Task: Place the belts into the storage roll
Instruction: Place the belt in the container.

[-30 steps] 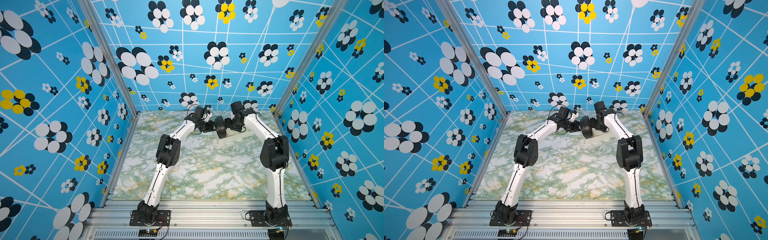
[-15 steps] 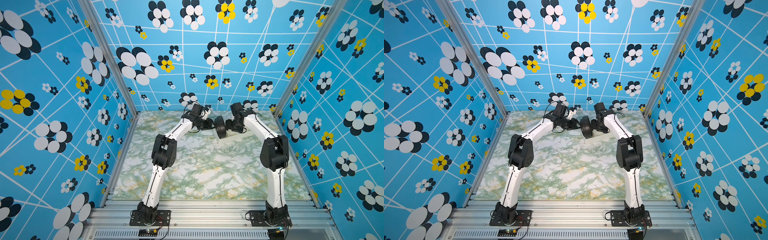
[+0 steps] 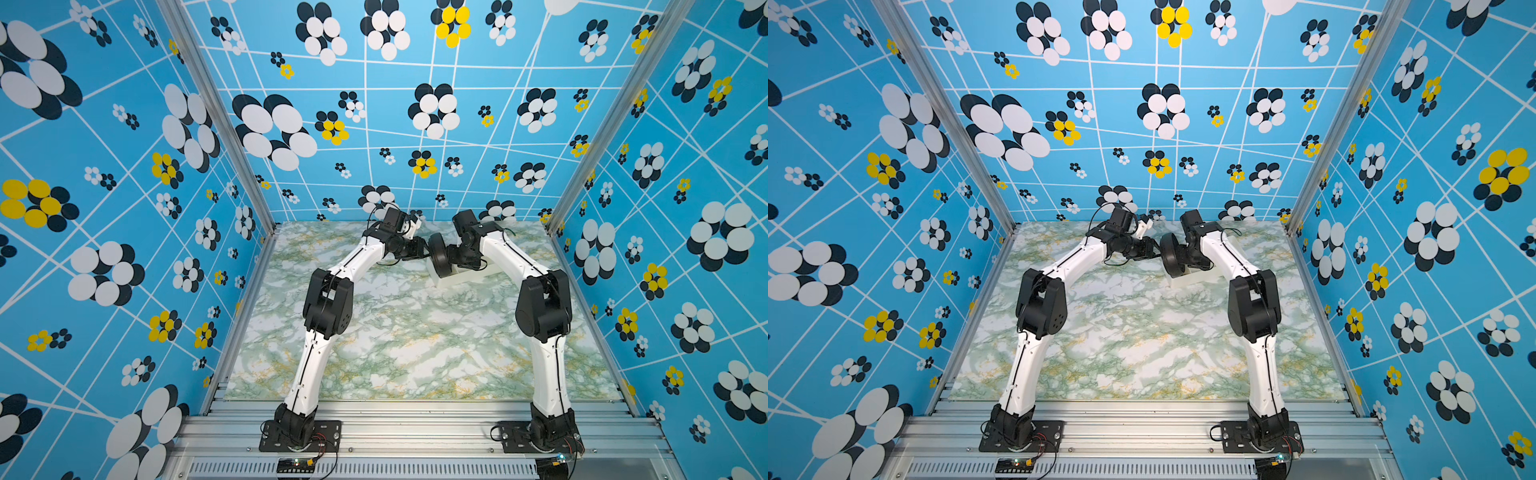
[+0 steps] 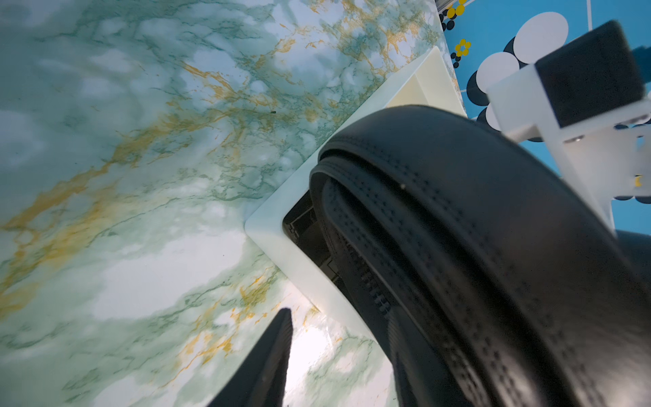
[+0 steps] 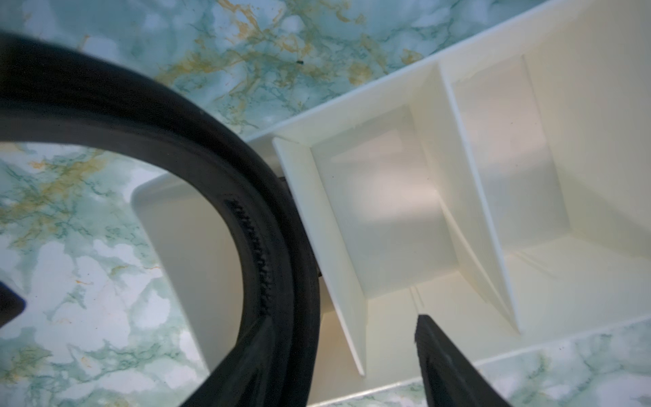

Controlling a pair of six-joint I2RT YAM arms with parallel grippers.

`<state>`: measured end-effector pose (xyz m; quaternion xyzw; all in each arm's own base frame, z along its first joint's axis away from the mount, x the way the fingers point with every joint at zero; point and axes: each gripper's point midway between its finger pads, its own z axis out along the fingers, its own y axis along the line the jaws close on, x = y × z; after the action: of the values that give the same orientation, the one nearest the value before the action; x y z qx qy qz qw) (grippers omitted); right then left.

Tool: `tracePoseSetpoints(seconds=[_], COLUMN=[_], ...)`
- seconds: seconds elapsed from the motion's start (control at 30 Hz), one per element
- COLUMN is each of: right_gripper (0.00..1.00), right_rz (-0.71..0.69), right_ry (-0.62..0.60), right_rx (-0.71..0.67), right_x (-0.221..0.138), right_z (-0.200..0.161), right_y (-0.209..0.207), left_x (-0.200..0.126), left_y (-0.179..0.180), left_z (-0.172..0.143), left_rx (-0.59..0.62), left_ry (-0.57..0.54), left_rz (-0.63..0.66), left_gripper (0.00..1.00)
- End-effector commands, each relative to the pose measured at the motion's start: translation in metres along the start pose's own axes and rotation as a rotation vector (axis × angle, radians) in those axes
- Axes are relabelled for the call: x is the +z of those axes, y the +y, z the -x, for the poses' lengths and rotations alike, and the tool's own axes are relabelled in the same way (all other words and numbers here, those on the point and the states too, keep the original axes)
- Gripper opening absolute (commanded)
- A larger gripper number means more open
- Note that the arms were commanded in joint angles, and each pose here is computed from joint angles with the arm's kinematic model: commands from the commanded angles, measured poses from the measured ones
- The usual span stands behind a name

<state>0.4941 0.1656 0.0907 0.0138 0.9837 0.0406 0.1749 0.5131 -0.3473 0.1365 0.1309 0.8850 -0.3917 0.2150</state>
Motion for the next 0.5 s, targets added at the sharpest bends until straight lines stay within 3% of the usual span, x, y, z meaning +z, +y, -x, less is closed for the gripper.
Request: tracePoseSetpoints(seconds=[0.0,0.13,0.47], right_gripper=[0.67,0.68,0.69], right_rz=[0.011,0.095,0.029], right_ry=[0.056,0.066,0.029], right_rx=[-0.044,-0.051,-0.023], right_x=[0.010,0.008,-0.011], right_z=[-0.013,-0.014,-0.002], right_y=[0.009,0.023,0.000], left_x=[-0.009,-0.009,-0.007], left_y=[-0.015,-0.017,-0.021], left_z=[0.010,0.010,0.012], left_rx=[0.031,0.036,0.037], left_ry=[-0.016,-0.018,-0.015], left_rz=[-0.030,-0.034,-0.043], left_gripper=[0.48,0.48,0.48])
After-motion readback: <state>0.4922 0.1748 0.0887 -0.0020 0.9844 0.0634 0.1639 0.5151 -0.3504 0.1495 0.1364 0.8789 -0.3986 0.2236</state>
